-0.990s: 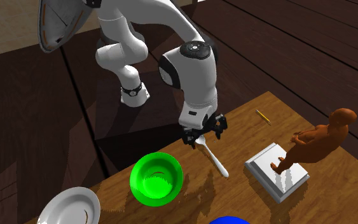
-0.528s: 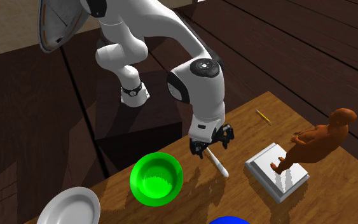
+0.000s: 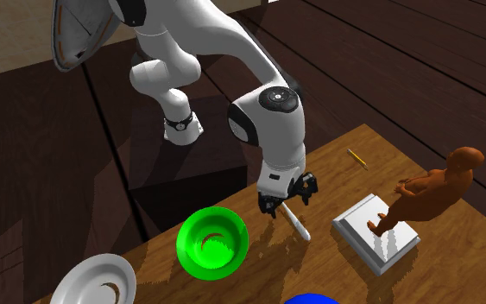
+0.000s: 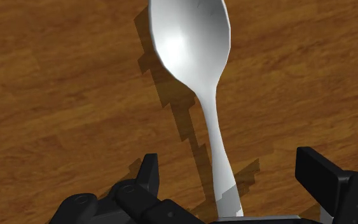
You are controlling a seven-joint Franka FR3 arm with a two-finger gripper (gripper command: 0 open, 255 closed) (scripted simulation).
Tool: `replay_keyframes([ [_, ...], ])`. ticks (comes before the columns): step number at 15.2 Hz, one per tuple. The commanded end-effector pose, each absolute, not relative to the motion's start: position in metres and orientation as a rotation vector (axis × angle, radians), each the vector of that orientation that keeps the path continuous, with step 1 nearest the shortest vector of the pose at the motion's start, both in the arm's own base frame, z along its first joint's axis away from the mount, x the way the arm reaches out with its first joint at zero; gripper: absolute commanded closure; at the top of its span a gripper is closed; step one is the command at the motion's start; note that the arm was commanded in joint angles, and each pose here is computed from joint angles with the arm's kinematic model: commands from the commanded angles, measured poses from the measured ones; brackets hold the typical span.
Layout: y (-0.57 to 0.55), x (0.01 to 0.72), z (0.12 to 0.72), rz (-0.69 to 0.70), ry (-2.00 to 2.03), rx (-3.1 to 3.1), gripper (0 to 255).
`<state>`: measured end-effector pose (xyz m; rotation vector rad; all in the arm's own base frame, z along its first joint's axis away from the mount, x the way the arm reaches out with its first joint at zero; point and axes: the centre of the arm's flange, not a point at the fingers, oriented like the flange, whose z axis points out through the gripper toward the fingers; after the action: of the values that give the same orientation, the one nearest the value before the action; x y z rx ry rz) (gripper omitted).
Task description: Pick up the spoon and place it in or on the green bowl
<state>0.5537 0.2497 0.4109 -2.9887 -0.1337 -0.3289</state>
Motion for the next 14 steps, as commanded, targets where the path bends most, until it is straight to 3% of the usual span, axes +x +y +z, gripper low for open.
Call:
replay_keyframes([
  [1, 0.25, 0.554, 0.411, -0.329, -0.134, -2.989, 0],
  [2, 0.25, 0.554, 0.411, -0.329, -0.134, -2.989, 0],
  [3, 0.25, 0.554, 0.411, -0.329, -0.134, -2.989, 255],
  [14, 0.25, 0.554, 0.421, -0.329, -0.134, -2.989, 255],
])
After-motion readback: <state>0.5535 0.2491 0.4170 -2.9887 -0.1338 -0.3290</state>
